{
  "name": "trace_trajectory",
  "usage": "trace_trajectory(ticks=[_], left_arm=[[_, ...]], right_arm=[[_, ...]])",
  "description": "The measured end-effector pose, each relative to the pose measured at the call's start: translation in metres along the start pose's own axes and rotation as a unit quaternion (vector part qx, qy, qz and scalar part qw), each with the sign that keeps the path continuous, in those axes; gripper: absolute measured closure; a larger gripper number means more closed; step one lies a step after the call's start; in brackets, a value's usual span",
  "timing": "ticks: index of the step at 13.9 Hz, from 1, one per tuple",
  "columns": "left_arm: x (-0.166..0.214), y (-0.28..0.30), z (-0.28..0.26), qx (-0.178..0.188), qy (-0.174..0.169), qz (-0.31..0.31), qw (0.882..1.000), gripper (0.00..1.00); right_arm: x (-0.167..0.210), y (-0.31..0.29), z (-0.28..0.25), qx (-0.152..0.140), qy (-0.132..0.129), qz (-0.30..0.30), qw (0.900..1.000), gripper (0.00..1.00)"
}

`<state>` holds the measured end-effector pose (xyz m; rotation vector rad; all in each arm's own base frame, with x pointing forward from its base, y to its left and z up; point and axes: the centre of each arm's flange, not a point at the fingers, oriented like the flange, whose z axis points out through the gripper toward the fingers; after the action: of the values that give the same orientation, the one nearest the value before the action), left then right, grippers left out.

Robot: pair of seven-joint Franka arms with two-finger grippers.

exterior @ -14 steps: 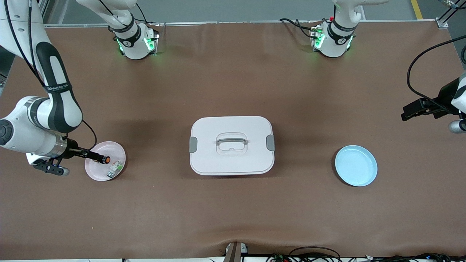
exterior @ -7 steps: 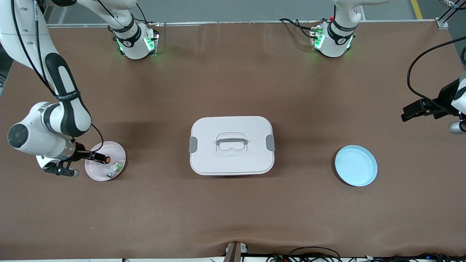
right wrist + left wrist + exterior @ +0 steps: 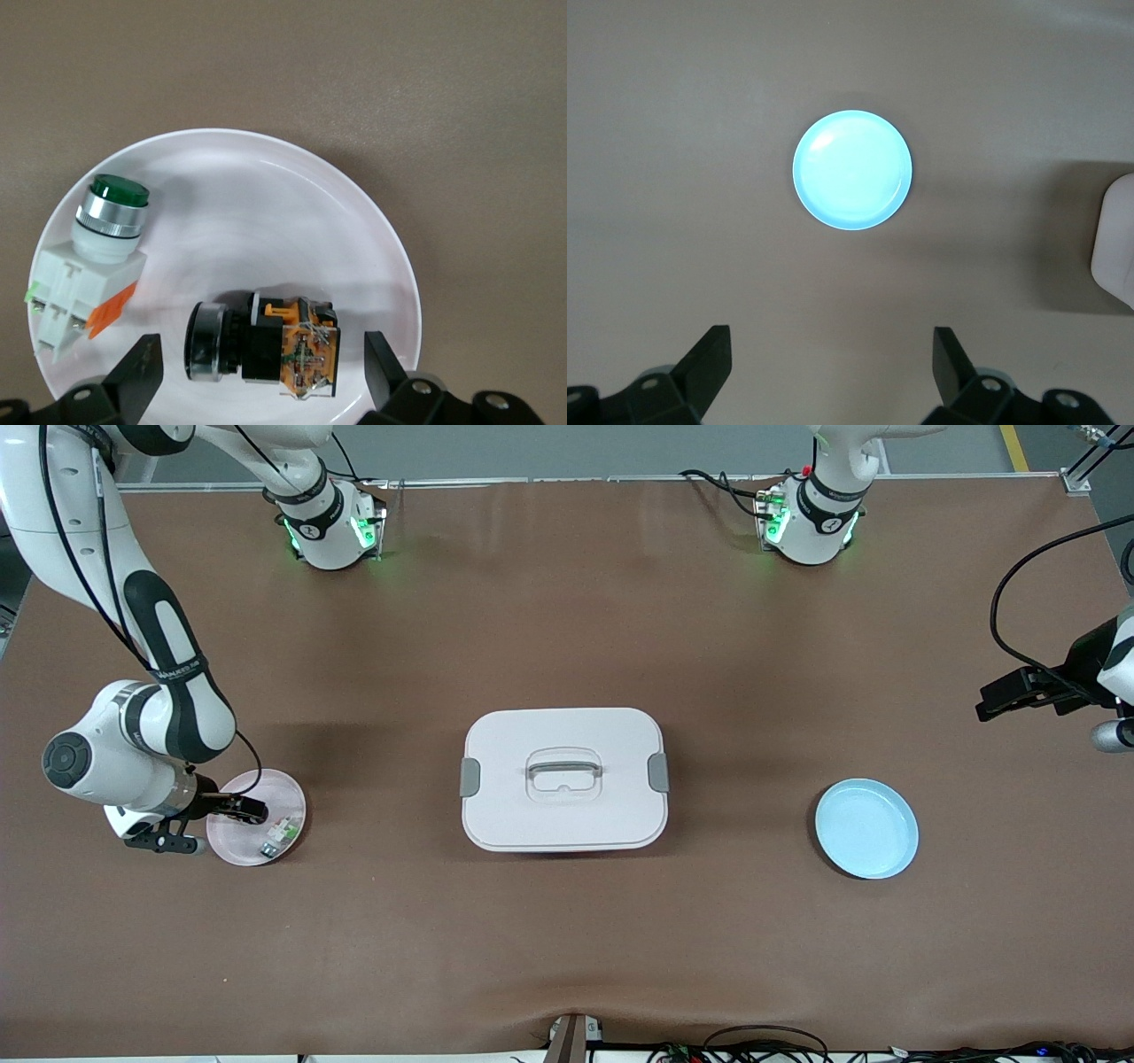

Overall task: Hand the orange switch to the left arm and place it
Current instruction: 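Close the right gripper on the black-and-orange switch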

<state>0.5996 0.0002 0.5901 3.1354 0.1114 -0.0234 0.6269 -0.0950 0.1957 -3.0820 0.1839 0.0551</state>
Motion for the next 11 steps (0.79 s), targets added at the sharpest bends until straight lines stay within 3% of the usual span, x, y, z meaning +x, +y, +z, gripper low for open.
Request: trace_trajectory(ticks=[11], left_arm=[[0.0, 0.0, 0.0, 0.0, 0.0, 0.0, 1.0, 0.0]], right_arm=[[-0.003, 0.002, 0.015, 0.004, -0.009, 0.006, 1.0, 0.0]])
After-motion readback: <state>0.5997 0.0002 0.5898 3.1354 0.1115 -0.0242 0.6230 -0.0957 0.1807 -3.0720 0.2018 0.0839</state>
